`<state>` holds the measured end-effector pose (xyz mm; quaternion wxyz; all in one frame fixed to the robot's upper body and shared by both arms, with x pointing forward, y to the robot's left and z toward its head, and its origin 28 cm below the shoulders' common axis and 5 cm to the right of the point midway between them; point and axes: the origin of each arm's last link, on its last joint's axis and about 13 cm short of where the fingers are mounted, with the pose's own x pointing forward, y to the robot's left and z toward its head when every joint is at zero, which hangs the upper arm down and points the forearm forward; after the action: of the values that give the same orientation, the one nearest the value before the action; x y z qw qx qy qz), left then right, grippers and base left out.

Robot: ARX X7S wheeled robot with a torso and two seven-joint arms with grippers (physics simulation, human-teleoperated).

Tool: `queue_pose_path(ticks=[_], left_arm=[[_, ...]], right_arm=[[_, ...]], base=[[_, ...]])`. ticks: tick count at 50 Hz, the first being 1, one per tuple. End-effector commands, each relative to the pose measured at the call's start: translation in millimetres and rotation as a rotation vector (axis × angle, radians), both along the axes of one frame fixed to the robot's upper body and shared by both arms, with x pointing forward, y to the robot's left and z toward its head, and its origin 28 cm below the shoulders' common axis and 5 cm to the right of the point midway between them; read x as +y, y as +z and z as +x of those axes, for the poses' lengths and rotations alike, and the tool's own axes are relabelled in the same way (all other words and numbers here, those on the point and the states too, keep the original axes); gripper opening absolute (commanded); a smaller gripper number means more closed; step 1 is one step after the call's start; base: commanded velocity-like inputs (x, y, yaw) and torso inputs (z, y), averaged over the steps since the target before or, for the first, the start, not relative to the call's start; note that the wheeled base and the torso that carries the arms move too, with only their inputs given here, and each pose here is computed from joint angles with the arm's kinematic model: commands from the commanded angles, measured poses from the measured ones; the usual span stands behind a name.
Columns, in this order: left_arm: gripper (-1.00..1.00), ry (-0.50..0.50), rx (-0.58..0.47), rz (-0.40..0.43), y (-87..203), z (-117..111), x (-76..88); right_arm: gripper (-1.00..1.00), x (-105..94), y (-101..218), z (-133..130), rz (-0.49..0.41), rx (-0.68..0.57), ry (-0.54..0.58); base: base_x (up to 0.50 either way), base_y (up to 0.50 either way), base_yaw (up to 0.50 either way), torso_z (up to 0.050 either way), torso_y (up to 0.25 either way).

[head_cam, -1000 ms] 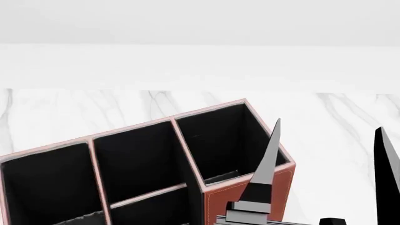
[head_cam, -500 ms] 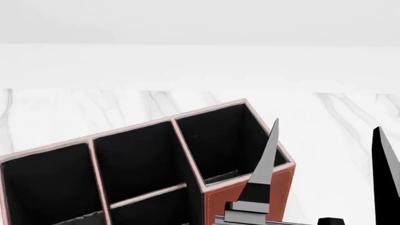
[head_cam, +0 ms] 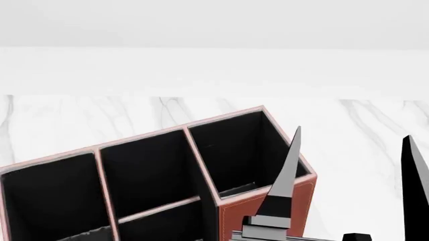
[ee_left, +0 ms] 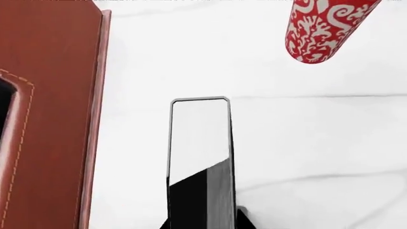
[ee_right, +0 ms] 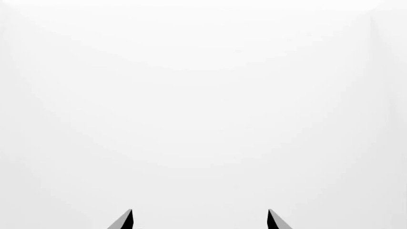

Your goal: Pick up the book and place it in the front compartment of the caddy.

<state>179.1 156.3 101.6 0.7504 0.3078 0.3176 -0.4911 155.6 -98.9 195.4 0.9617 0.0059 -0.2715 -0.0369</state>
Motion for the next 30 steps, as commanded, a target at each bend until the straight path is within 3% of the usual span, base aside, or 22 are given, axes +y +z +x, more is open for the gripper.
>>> queue_pose_path(ticks=[1, 10, 13, 20, 30], left_arm=[[-1.00, 0.006, -0.022, -0.003, 3, 2, 1.7], [-1.00, -0.017, -0.047, -0.057, 20, -2, 3.8], [-1.00, 0.039, -0.048, -0.091, 29, -3, 6.3], [-1.00, 0.065, -0.061, -0.118, 60, 0, 11.0], [-1.00, 0.016, -0.086, -0.109, 104, 10, 18.5]], right_arm=[[1.00, 0.1, 0, 0, 0.001, 0.000, 0.001], [1.00, 0.0, 0, 0, 0.000, 0.000, 0.000], [1.00, 0.2, 0, 0, -0.001, 0.000, 0.000], [1.00, 0.6, 0, 0, -0.002, 0.000, 0.001], [1.00, -0.7, 1, -1, 0.001, -0.002, -0.003]], base=[[0.00, 0.00, 0.00, 0.000, 0.000], [0.00, 0.00, 0.00, 0.000, 0.000], [0.00, 0.00, 0.00, 0.000, 0.000], [0.00, 0.00, 0.00, 0.000, 0.000], [0.00, 0.00, 0.00, 0.000, 0.000]])
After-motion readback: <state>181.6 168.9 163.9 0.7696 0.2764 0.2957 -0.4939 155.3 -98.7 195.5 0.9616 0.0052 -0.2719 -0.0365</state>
